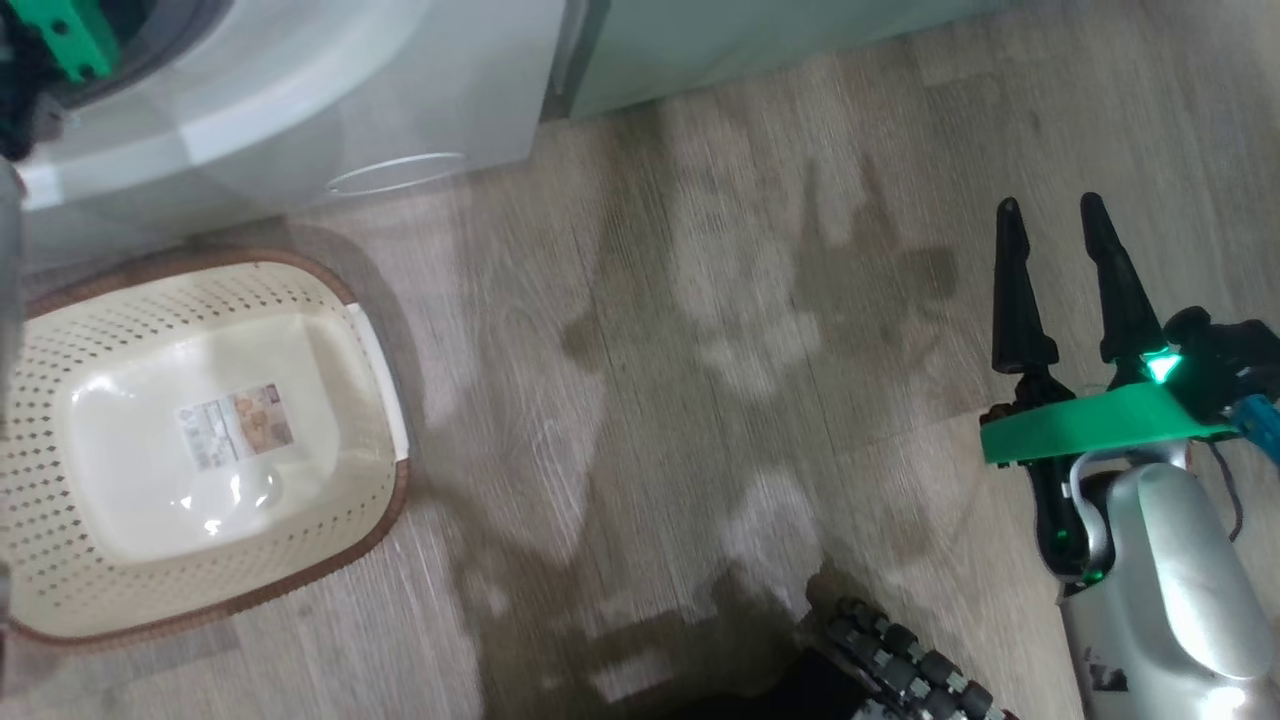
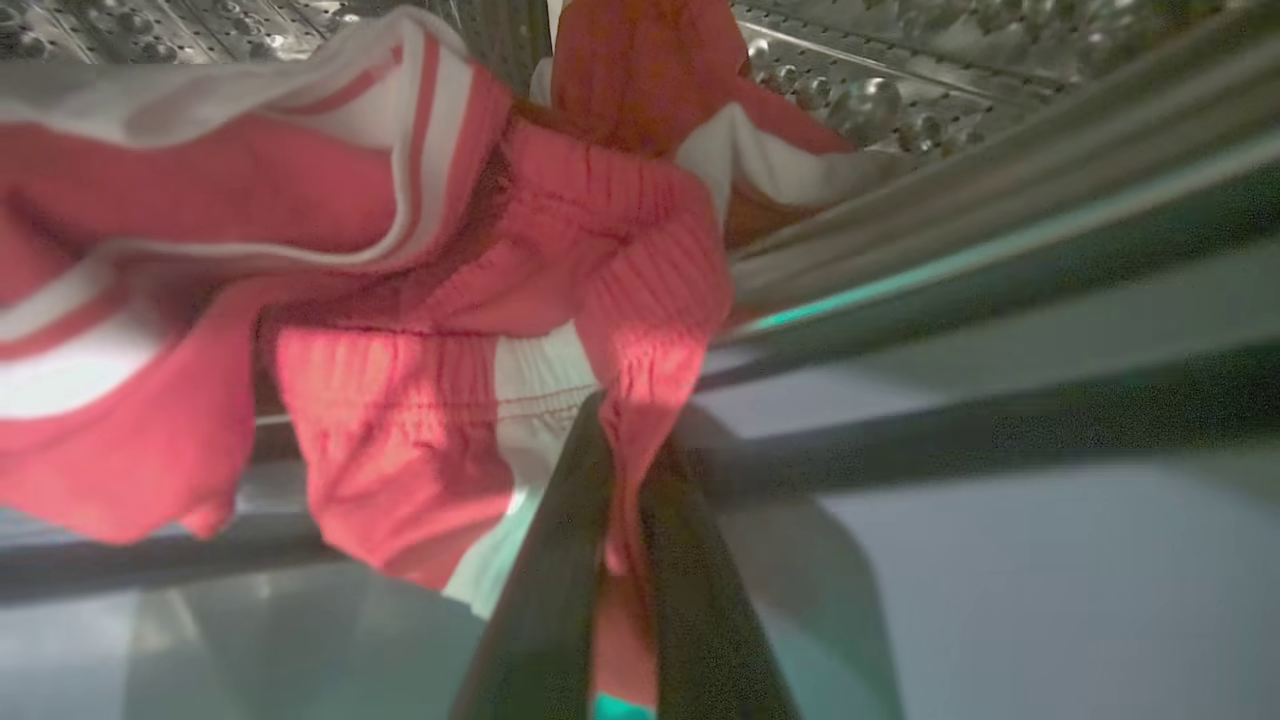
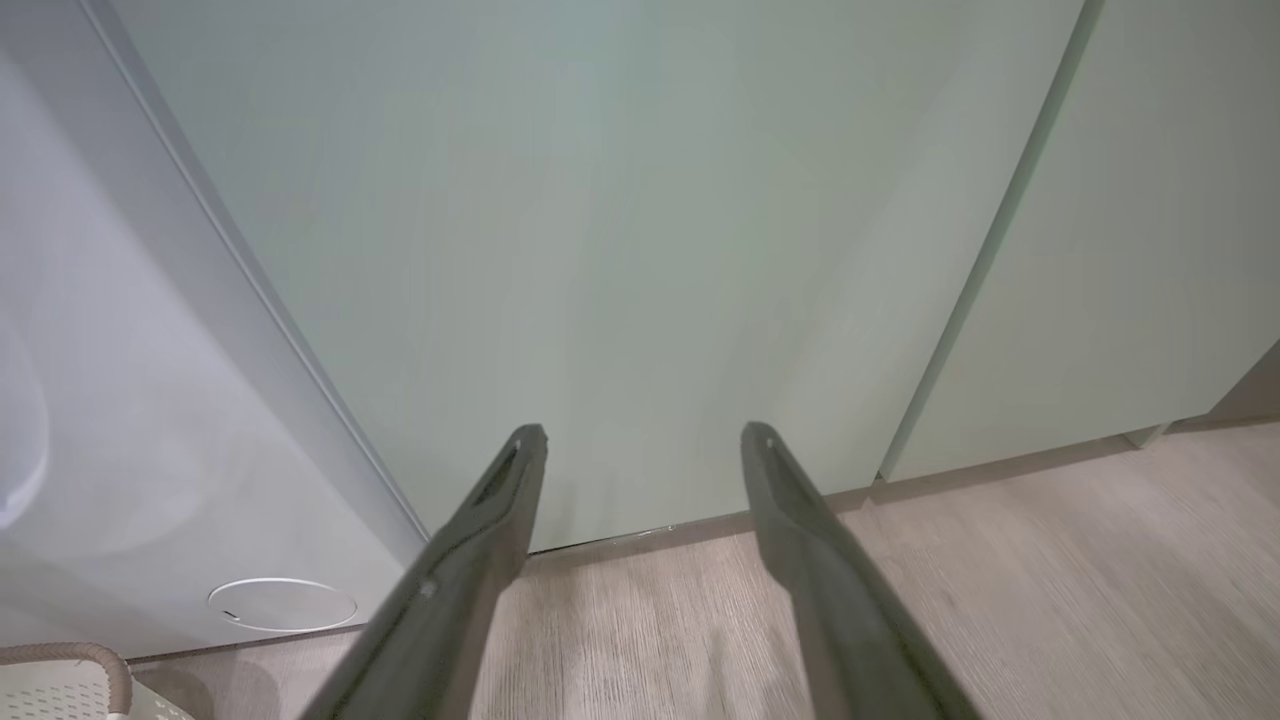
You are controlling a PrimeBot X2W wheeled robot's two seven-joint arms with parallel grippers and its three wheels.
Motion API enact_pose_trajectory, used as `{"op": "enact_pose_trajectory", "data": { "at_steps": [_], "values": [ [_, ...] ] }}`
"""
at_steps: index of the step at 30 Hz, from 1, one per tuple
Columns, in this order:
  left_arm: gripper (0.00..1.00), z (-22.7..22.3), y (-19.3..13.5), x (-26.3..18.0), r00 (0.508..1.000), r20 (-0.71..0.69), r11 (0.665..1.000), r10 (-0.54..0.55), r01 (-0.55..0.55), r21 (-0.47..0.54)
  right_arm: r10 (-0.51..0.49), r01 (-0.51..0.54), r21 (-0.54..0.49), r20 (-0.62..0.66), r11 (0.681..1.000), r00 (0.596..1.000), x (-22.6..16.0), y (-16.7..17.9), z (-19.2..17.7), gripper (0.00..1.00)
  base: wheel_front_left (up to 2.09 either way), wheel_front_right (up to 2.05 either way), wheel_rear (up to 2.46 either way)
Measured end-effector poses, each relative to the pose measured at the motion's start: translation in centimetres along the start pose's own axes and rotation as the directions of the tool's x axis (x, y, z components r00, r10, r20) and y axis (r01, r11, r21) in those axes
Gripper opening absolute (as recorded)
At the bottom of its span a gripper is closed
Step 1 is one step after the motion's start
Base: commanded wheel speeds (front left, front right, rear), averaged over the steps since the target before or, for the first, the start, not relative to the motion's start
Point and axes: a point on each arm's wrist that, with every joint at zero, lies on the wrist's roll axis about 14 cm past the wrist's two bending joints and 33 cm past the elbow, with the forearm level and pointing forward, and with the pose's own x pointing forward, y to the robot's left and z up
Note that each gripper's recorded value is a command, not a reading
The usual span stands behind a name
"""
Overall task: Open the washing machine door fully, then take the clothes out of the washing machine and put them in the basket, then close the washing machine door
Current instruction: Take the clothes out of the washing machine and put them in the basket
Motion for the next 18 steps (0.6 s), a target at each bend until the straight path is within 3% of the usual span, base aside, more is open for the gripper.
{"op": "enact_pose_trajectory", "data": {
  "at_steps": [18],
  "values": [
    [0.0,-0.8,-2.3,-9.5,0.966,0.258,0.998,-0.017,0.0,0.064,0.059,-0.065,0.059,0.088,0.996,0.994,-3.0,2.5,3.4,1.0,0.0,0.0,0.0]
  ]
}}
